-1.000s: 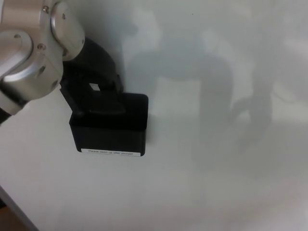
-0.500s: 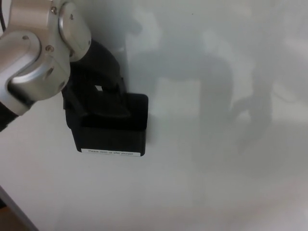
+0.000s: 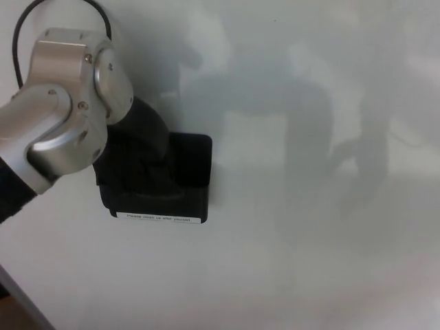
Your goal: A magnetic marker holder is on the left hand side of the white board, the robot put the index and middle finger into the opening of the container and pull off the magnetic holder and hand it to a human on the left hand side.
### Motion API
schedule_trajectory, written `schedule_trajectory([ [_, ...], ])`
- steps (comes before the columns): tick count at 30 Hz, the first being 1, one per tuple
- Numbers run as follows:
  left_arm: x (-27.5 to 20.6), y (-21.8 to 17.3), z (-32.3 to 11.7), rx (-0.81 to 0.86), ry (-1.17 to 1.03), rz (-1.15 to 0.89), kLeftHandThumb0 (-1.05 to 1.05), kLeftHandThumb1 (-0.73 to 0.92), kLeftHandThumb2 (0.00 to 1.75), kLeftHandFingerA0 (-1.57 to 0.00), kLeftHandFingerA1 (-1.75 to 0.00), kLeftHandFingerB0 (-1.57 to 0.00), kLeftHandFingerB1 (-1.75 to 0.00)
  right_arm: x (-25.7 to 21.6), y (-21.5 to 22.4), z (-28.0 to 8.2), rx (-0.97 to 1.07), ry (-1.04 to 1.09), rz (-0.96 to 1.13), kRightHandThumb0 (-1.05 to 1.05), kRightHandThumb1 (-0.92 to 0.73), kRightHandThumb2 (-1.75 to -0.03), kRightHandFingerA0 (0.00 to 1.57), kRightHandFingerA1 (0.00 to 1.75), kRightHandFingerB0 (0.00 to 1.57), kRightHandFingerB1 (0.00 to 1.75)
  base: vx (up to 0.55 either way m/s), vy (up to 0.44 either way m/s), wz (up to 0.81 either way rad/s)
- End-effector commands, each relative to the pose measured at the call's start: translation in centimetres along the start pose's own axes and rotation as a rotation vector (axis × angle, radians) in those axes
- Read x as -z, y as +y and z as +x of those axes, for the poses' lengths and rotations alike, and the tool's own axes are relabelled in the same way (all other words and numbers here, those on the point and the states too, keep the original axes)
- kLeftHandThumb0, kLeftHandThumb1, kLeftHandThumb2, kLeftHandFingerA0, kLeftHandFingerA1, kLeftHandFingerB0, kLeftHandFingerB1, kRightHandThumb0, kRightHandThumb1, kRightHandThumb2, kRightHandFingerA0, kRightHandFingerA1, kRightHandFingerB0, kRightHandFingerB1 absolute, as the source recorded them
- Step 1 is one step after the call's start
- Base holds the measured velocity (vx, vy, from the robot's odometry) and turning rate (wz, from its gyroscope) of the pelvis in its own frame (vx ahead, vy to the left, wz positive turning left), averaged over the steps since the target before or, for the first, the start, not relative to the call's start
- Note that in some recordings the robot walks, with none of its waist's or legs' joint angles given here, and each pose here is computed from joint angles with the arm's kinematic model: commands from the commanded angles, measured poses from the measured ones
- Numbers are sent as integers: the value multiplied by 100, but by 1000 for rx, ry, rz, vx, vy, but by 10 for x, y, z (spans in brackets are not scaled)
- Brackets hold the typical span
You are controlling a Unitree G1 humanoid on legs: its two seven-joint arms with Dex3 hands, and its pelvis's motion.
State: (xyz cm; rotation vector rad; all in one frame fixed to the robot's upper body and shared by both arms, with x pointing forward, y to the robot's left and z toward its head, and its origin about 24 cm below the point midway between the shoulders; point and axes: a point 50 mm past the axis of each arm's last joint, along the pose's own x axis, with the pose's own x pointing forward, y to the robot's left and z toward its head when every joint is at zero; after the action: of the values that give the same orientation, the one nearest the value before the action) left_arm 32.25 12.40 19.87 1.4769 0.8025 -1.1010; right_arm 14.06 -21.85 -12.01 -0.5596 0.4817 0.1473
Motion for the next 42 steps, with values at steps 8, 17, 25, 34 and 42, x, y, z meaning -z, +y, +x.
schedule_trajectory([
  [8,-5,-9,22,82,-47,-76,-90,68,107,-6,-29,-4,-16,-3,-6,3,15,-18,-16,-62,-57,-85,58,58,17,41,0,0,0],
  [17,-5,-4,11,58,-49,-49,-95,73,111,-7,-40,-7,-10,-3,-6,3,13,-18,-18,-61,-57,-84,58,57,17,40,0,0,0],
  [25,-14,18,-31,-69,-44,5,-93,89,66,-25,-38,0,-5,-2,-9,3,22,-14,-20,-61,-57,-84,57,57,17,41,0,0,0],
  [34,-18,29,-58,-172,-56,-20,-91,64,102,-19,-48,-1,-17,-2,-9,3,20,-13,-25,-59,-57,-83,57,57,17,40,0,0,0],
  [42,-20,31,-58,-160,-52,-16,-96,83,66,-34,-40,0,-22,-3,-9,4,21,-15,-20,-59,-56,-83,58,58,18,41,0,0,0],
])
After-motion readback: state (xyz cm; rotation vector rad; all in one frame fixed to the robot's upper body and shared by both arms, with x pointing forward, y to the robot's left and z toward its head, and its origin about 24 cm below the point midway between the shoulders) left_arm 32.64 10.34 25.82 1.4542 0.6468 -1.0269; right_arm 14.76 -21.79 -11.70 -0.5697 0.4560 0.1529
